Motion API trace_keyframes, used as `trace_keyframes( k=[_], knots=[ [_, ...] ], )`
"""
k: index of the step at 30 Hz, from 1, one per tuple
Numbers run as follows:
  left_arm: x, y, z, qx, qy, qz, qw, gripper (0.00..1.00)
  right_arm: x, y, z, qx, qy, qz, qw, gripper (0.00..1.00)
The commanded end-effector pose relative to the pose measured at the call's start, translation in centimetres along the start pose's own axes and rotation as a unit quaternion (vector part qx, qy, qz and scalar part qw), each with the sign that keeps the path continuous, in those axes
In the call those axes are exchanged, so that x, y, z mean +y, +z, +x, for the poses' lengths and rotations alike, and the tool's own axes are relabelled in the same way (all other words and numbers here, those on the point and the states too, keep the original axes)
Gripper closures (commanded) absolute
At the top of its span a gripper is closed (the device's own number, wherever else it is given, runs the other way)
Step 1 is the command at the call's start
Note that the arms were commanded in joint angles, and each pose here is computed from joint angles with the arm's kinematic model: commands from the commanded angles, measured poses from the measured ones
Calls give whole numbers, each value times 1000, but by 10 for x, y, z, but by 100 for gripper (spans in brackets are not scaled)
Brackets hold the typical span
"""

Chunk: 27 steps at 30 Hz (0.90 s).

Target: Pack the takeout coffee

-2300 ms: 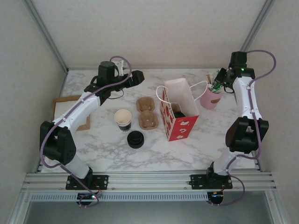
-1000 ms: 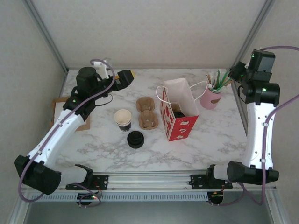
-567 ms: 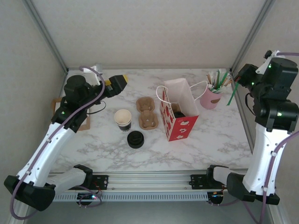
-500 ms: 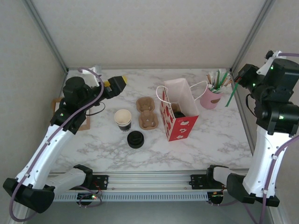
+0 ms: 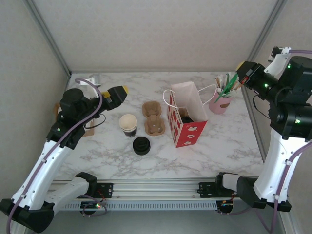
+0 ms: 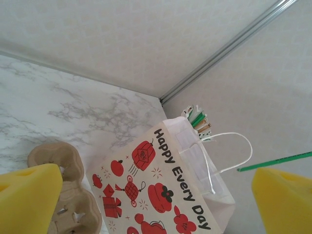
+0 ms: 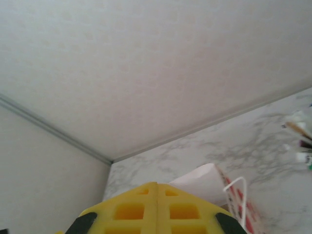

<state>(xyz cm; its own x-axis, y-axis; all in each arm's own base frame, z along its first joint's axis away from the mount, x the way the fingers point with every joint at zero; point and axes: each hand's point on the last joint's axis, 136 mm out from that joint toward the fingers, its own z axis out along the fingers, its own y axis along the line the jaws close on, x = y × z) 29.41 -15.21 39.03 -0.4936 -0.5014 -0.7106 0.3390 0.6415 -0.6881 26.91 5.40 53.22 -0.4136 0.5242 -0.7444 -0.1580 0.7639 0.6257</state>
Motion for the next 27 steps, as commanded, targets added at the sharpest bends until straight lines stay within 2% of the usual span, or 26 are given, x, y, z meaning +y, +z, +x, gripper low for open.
trace_keyframes(
  k=[1, 10, 16, 22, 27],
  knots=[
    [7, -6, 3, -5, -8, -13, 1000, 0, 32, 1, -4, 12, 20, -81, 996, 100],
    [12, -7, 6, -6, -10, -18, 1000, 0, 43, 12, -5, 23, 33, -108, 993, 100],
    [16, -3, 8, -5, -10, -23, 1000, 0, 52, 32, 0, 44, 44, -130, 990, 100],
    [19, -1, 10, -4, -11, -26, 1000, 0, 61, 56, 17, 70, 35, -133, 988, 100],
    [23, 4, 12, 0, -12, -29, 1000, 0, 51, 84, 38, 92, 24, -110, 989, 100]
  ],
)
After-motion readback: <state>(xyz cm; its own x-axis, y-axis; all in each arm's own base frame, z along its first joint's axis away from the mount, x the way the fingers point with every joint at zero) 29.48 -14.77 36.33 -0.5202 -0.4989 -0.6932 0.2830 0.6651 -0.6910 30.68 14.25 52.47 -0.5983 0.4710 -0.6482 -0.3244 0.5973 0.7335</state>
